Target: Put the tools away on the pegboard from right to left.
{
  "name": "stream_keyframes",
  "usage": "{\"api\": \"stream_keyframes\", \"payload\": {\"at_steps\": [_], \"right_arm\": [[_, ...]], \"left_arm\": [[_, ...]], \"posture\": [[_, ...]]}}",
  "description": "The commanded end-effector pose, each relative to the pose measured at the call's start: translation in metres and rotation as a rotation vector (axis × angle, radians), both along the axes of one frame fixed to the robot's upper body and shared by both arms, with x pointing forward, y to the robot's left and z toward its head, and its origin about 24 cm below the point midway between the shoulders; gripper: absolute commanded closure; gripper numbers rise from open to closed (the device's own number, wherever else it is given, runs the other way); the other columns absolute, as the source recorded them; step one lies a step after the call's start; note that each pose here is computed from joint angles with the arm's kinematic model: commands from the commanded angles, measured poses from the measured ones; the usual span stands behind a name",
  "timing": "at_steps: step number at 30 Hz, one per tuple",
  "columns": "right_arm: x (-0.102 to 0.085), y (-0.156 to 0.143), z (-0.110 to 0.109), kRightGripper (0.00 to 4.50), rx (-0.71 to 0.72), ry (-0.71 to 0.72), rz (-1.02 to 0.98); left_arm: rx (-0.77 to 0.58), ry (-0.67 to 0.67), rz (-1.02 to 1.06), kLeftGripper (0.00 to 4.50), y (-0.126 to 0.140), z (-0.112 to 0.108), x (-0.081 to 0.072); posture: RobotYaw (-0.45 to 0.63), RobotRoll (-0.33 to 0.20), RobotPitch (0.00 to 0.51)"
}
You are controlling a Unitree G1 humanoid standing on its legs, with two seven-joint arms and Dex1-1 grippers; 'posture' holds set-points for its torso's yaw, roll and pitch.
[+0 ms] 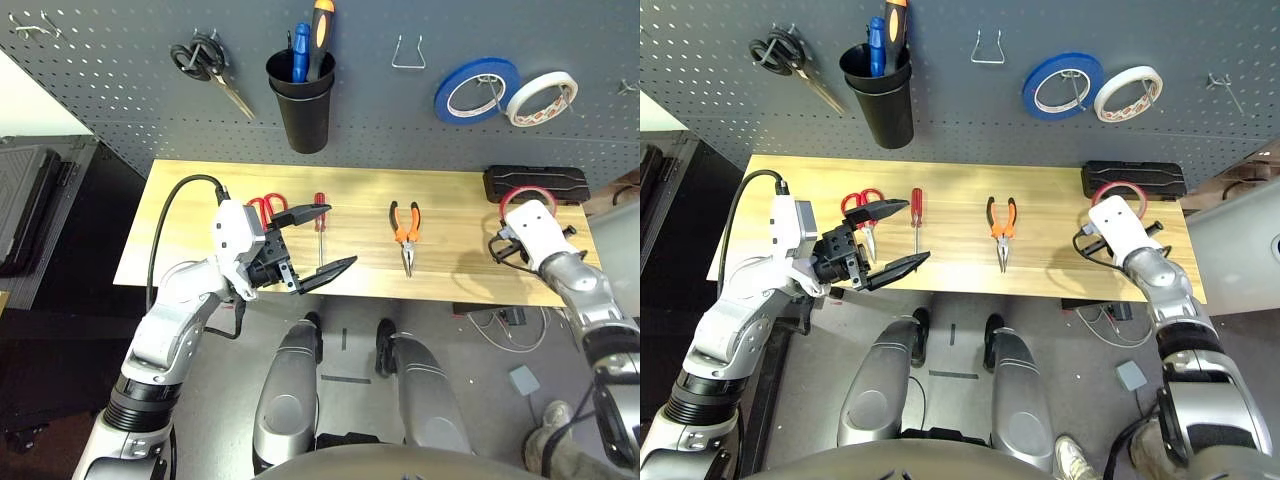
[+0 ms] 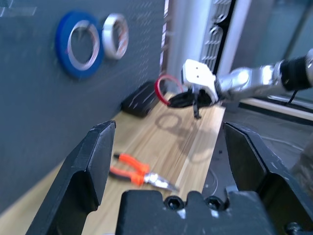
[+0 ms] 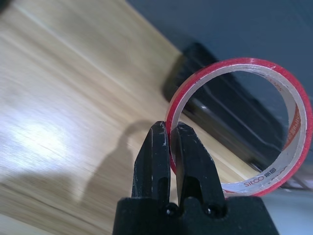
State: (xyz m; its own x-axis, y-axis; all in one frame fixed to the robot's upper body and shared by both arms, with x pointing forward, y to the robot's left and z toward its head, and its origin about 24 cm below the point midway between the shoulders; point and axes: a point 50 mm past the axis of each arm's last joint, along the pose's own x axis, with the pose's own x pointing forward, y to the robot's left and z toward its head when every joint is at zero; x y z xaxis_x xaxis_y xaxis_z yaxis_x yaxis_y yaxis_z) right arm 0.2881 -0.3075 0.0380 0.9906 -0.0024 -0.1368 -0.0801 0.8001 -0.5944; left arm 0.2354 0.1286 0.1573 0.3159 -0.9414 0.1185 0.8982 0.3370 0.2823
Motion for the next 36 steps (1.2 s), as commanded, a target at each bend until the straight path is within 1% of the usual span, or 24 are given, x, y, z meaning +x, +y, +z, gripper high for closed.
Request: {"api": "stream_keyframes", "payload": {"at_steps": [1,6,11,14,17,20,24,30,36], "right_arm": [[-0.013,-0.014,-0.001,4.49,-0.023,-0.064,-0.063],[-0.028,-0.027,-0.002,4.49,-0.068,-0.121,-0.091],[-0.041,-0.042,0.007,4.49,-0.127,-0.227,-0.118],[-0.045,-0.048,0.012,4.49,-0.154,-0.268,-0.132],[-0.045,-0.051,0.020,4.49,-0.182,-0.324,-0.139],[-0.040,-0.055,0.030,4.49,-0.204,-0.373,-0.163],[-0.032,-0.057,0.040,4.49,-0.199,-0.401,-0.181],[-0.011,-0.054,0.059,4.49,-0.194,-0.425,-0.148],[0.008,-0.053,0.076,4.49,-0.176,-0.413,-0.153]], "left_arm": [[-0.002,-0.049,-0.068,0.00,-0.009,0.006,-0.005],[-0.018,-0.124,-0.073,0.00,-0.014,0.019,0.000],[-0.038,-0.160,-0.081,0.00,-0.017,0.026,0.002],[-0.055,-0.169,-0.084,0.00,-0.019,0.030,0.003],[-0.083,-0.169,-0.089,0.00,-0.020,0.034,0.004],[-0.112,-0.165,-0.091,0.00,-0.022,0.037,0.007],[-0.146,-0.154,-0.099,0.00,-0.023,0.042,0.008],[-0.150,-0.146,-0.103,0.00,-0.025,0.044,0.010],[-0.149,-0.139,-0.108,0.00,-0.027,0.043,0.010]], "posture": [[0.27,0.000,0.240],[0.27,0.000,0.233],[0.27,0.000,0.228],[0.26,0.000,0.229],[0.25,0.000,0.230],[0.25,0.000,0.230],[0.24,0.000,0.230],[0.24,0.000,0.232],[0.23,0.000,0.236]]}}
